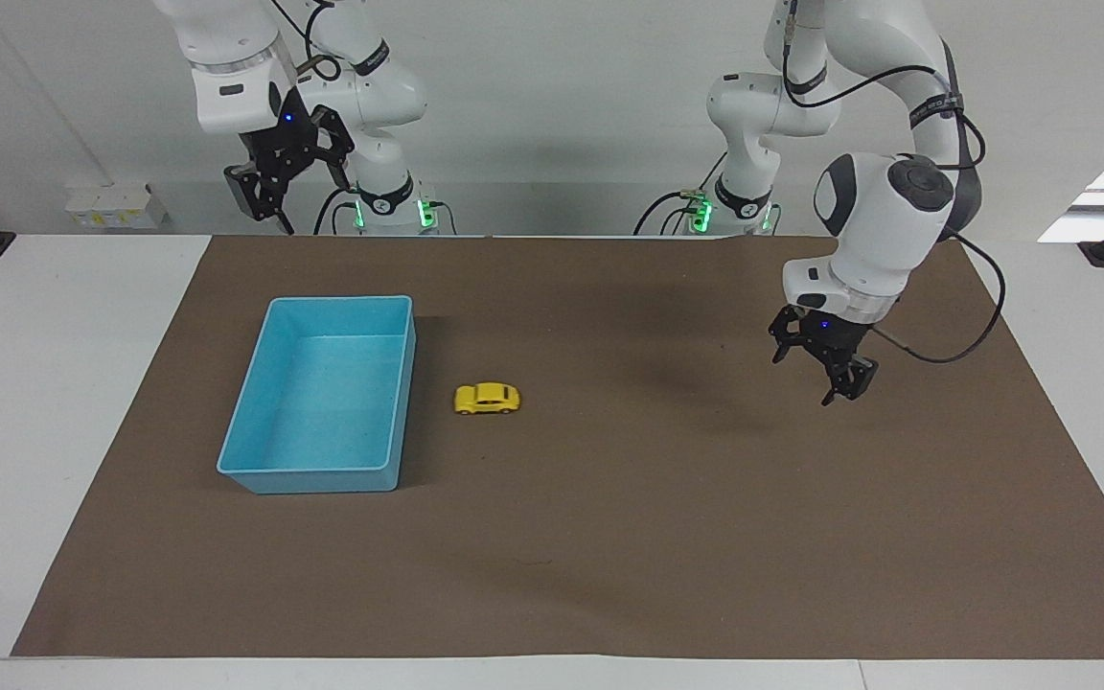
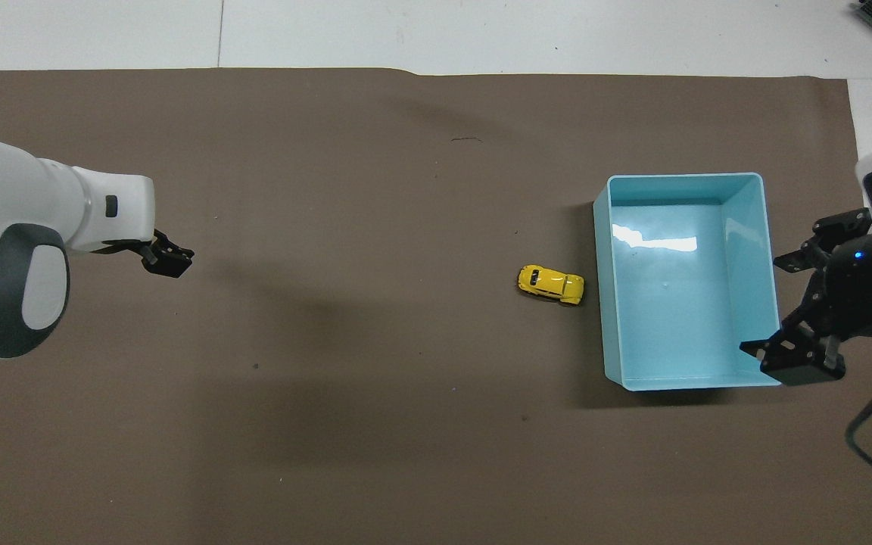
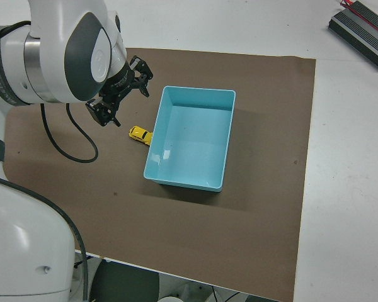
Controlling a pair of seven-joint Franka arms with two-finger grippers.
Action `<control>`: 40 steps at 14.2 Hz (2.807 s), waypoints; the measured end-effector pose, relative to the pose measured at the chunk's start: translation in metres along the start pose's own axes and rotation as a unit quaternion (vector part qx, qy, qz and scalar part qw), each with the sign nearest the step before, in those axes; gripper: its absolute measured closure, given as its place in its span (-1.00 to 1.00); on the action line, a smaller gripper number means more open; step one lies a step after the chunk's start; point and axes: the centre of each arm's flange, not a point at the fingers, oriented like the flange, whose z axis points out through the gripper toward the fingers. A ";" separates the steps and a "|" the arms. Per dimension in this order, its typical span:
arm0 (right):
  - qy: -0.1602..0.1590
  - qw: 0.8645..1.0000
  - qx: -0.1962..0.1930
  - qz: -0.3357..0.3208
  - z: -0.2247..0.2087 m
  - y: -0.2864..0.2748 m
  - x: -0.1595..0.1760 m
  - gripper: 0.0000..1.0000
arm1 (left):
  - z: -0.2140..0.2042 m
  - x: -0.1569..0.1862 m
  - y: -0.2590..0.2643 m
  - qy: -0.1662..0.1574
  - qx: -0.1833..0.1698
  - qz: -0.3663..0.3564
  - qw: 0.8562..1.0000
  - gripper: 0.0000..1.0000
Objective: Wind up and store yellow beetle car
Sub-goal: 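Lower the right gripper onto the yellow car beside the bin, then grasp the yellow car with the right gripper and lift it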
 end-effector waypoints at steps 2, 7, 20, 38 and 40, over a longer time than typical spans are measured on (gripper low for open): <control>0.005 0.999 -0.007 -0.036 0.011 -0.004 0.009 -1.00 | -0.026 -0.007 -0.018 -0.005 -0.002 -0.067 0.998 -1.00; 0.013 0.995 -0.022 -0.101 0.062 -0.018 0.059 -1.00 | -0.075 -0.014 -0.038 -0.005 0.000 -0.236 0.972 -1.00; 0.012 0.993 -0.029 -0.116 0.191 -0.003 0.116 -1.00 | -0.136 -0.045 -0.027 -0.061 0.006 -0.307 0.950 -1.00; -0.015 0.990 -0.045 -0.130 0.344 0.021 0.119 -0.48 | -0.136 -0.046 -0.024 -0.070 0.005 -0.317 0.946 -1.00; -0.016 0.990 -0.046 -0.131 0.343 0.021 0.119 0.01 | -0.136 -0.046 -0.024 -0.070 0.005 -0.317 0.946 -1.00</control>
